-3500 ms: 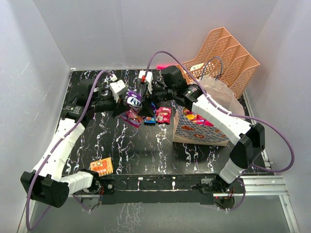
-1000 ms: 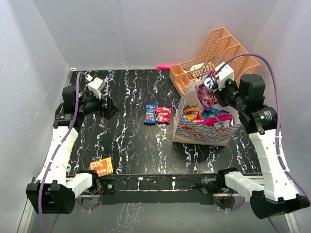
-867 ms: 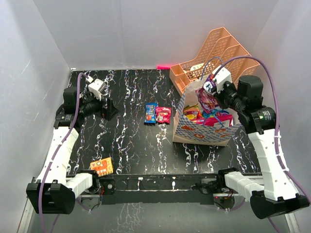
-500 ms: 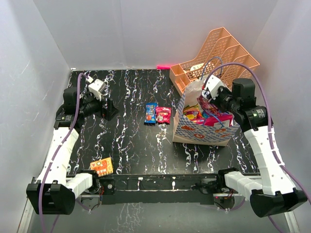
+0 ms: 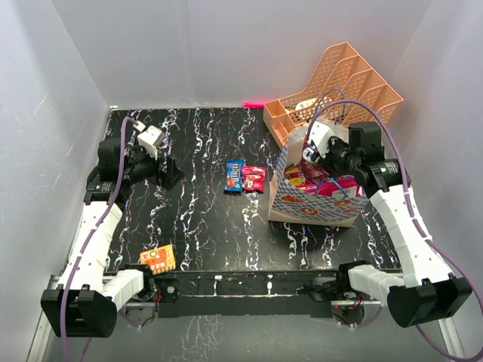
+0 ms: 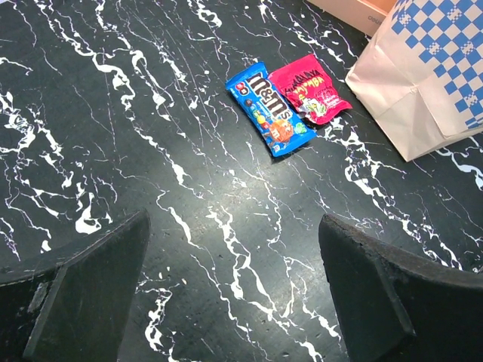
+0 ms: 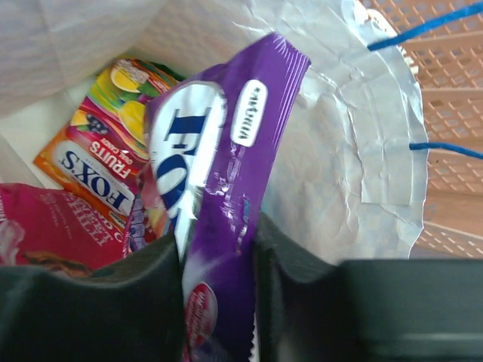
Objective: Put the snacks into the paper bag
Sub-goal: Place the snack in the paper bag.
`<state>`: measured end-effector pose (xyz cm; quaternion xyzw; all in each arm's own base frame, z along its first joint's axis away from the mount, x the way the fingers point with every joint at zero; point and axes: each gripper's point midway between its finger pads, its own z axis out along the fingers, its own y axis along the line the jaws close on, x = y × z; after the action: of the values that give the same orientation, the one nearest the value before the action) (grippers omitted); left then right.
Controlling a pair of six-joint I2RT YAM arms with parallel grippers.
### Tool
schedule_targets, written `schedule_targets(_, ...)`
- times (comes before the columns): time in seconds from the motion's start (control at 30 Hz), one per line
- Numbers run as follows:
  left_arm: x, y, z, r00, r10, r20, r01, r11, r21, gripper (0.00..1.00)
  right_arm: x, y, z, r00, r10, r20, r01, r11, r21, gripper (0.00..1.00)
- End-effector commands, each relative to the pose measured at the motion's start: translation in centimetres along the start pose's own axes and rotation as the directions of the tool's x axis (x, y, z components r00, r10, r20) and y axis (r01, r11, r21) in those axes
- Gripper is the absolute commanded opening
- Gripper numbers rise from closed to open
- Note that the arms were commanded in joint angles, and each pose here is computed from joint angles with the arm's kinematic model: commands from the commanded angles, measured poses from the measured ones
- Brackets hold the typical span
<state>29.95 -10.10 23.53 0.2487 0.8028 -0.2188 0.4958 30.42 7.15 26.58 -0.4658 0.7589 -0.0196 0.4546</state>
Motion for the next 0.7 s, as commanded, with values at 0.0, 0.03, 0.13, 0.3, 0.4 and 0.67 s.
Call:
schedule_targets(0.0,-0.5,-0.5,-0.5,0.998,0.042,0.037,-0.043,0.999,0.013,0.93,-0.1,-2.7,0.1,1.0,0.016,-0.015,-0.014,0.992,0.128,0.45)
schedule_targets(0.03,-0.4,-0.5,-0.5,0.999,0.041,0.035,-0.041,0.999,0.014,0.92,-0.1,-2.7,0.0,1.0,0.02,-0.015,-0.018,0.991,0.131,0.53)
schedule_targets(0.13,-0.4,-0.6,-0.4,0.998,0.044,0.038,-0.044,0.999,0.02,0.93,-0.5,-2.9,-0.4,1.0,0.029,-0.008,-0.027,0.991,0.134,0.66)
schedule_targets(0.3,-0.2,-0.7,-0.2,0.999,0.035,0.031,-0.036,0.999,0.034,0.93,-2.3,-3.3,-1.4,0.998,0.044,0.048,-0.05,0.989,0.141,0.71)
schedule_targets(0.4,-0.1,-0.6,0.0,0.999,0.03,0.035,-0.031,0.999,0.034,0.93,-3.8,-3.4,-2.1,0.994,0.063,0.094,-0.075,0.989,0.125,0.73)
schedule_targets(0.67,0.9,-0.9,1.6,0.999,-0.025,-0.026,0.027,0.998,0.048,0.9,-9.0,-5.4,-4.0,0.944,0.16,0.288,-0.208,0.967,0.144,0.77)
